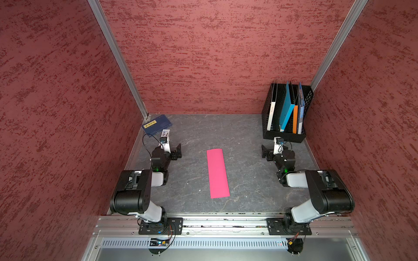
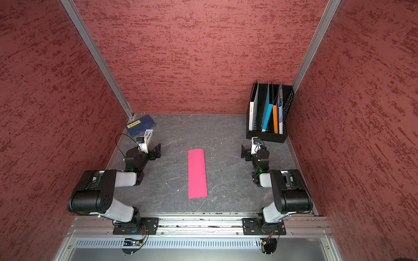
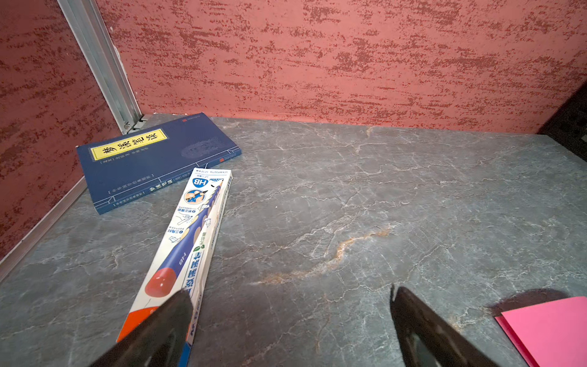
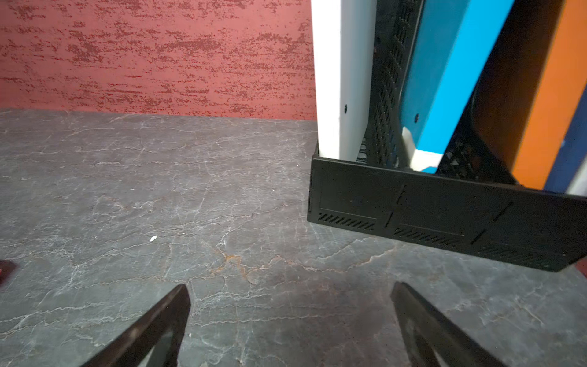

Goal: Fold the rectangular paper in half along the long edge
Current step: Reset both arms

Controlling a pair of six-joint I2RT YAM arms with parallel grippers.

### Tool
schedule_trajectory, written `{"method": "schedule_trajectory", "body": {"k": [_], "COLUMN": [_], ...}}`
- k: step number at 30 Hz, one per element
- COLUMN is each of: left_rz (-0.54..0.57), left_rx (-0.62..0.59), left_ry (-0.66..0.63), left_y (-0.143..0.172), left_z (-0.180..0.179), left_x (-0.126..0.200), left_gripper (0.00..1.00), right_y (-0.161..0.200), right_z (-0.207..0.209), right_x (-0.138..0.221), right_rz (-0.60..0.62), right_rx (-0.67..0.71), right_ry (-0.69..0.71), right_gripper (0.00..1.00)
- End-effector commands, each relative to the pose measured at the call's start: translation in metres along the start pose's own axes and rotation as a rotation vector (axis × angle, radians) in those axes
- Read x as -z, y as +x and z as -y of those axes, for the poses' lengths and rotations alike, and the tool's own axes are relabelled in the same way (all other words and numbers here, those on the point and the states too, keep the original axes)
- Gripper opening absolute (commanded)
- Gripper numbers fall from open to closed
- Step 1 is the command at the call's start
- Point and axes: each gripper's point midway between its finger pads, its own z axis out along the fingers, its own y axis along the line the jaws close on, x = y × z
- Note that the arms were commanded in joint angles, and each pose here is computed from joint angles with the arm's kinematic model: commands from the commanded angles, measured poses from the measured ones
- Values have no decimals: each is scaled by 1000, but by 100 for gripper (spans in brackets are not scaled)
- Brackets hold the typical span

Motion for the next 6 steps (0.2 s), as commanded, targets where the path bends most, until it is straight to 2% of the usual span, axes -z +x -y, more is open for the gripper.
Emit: {"method": "schedule_trajectory", "body": {"k": [1,6], "left_rz": [9,6], "left_rx": [6,5], "left_ry": [9,8], "left_y": [-4,-4], "left_z": [0,0], "left_x": [0,0], "left_gripper": [100,100], "right_y": [-1,-2], "right_z": [-4,1], "right_x": [-1,0], "right_rz": [-2,-5], "right_rx": [6,-13], "right_ry": [-28,-22], "right_gripper": [99,99]}}
